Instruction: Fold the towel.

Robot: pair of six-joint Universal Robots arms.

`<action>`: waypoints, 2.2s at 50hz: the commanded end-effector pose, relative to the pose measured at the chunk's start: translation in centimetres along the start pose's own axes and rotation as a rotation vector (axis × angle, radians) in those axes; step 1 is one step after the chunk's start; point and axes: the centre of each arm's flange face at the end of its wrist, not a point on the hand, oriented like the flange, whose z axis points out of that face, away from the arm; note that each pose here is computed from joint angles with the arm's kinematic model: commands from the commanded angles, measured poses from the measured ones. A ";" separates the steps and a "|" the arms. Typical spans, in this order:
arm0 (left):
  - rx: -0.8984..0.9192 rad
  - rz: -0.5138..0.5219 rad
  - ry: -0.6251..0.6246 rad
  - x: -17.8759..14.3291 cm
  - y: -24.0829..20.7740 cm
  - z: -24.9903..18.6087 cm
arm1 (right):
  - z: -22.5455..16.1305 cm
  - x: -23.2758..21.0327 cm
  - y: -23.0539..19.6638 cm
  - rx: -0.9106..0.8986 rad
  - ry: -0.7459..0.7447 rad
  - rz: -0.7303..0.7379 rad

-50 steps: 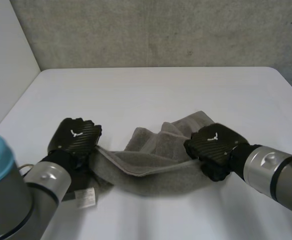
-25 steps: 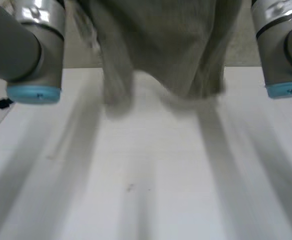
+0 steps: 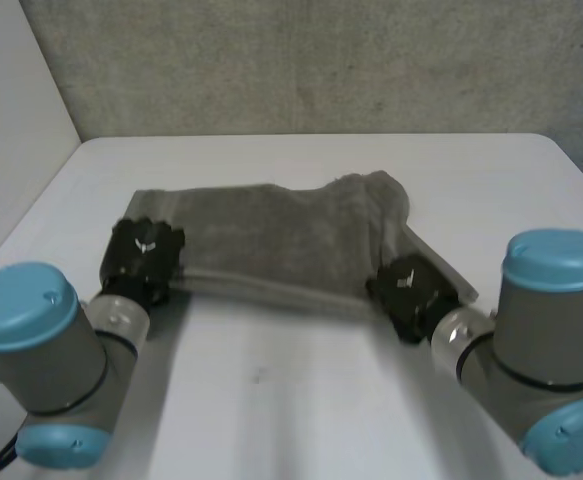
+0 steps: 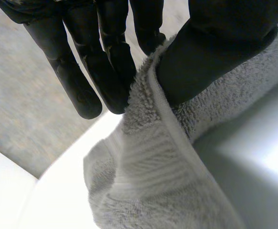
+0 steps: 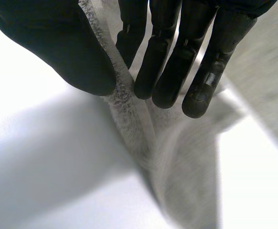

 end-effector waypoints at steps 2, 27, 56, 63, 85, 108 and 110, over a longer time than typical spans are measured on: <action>-0.041 0.084 0.025 0.0 0.5 -2.7 | -1.6 -1.5 1.2 -0.120 -0.089 0.077; 0.040 0.064 -0.021 -2.4 -3.8 -5.2 | -1.1 4.9 0.7 -0.046 0.033 0.269; 0.069 0.060 -0.031 -3.6 -7.2 -3.6 | 0.7 3.3 3.4 -0.049 -0.050 0.577; 0.093 0.039 -0.024 -3.6 -8.5 -3.6 | 2.0 1.7 4.1 -0.063 -0.082 0.579; 0.056 -0.054 -0.039 -4.7 -8.4 -3.3 | 1.4 8.3 0.4 0.215 0.278 0.469; -0.389 0.022 0.171 -2.9 -3.3 -8.5 | -11.8 8.9 -3.3 -0.220 0.067 -0.088; -0.421 0.038 0.189 -2.8 -3.1 -8.9 | -11.9 9.0 -2.9 -0.247 0.064 -0.112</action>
